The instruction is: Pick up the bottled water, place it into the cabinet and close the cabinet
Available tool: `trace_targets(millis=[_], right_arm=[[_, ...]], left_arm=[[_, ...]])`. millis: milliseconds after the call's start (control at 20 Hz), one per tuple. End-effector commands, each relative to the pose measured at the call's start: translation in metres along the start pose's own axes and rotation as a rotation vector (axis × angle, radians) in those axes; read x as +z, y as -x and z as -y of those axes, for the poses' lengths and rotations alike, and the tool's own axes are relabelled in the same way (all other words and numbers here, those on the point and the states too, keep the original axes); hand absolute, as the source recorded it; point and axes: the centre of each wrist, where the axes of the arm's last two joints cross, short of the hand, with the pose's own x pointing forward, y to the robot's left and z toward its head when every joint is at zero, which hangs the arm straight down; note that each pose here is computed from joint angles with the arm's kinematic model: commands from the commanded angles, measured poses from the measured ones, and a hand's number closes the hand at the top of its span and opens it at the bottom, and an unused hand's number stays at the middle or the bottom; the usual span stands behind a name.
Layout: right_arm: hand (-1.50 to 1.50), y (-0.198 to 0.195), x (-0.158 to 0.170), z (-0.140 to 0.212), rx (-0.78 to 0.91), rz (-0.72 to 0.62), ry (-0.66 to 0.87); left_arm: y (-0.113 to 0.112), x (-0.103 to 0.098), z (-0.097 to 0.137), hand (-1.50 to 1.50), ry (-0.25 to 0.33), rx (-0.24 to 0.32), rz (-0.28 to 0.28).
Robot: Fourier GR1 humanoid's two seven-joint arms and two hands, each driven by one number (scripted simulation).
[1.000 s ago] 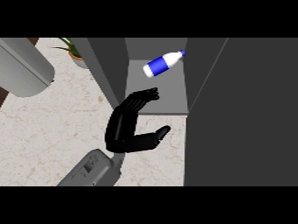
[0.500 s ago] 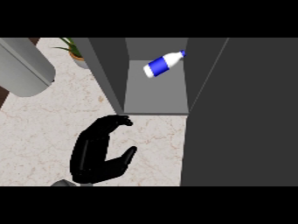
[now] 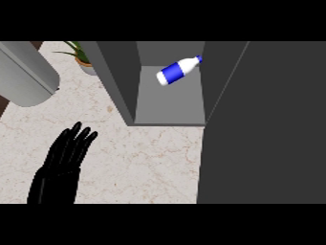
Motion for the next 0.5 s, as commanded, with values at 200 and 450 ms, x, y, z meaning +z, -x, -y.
trace_targets(millis=[200,450], right_arm=[[1.5,-0.049,-0.026,-0.014,0.217,-0.011,-0.206],[1.5,-0.042,-0.034,-0.019,0.155,0.005,-0.23]], left_arm=[[-0.025,0.022,-0.03,-1.5,-0.067,0.02,0.003],[-0.035,0.033,-0.039,-1.5,-0.047,0.004,-0.001]])
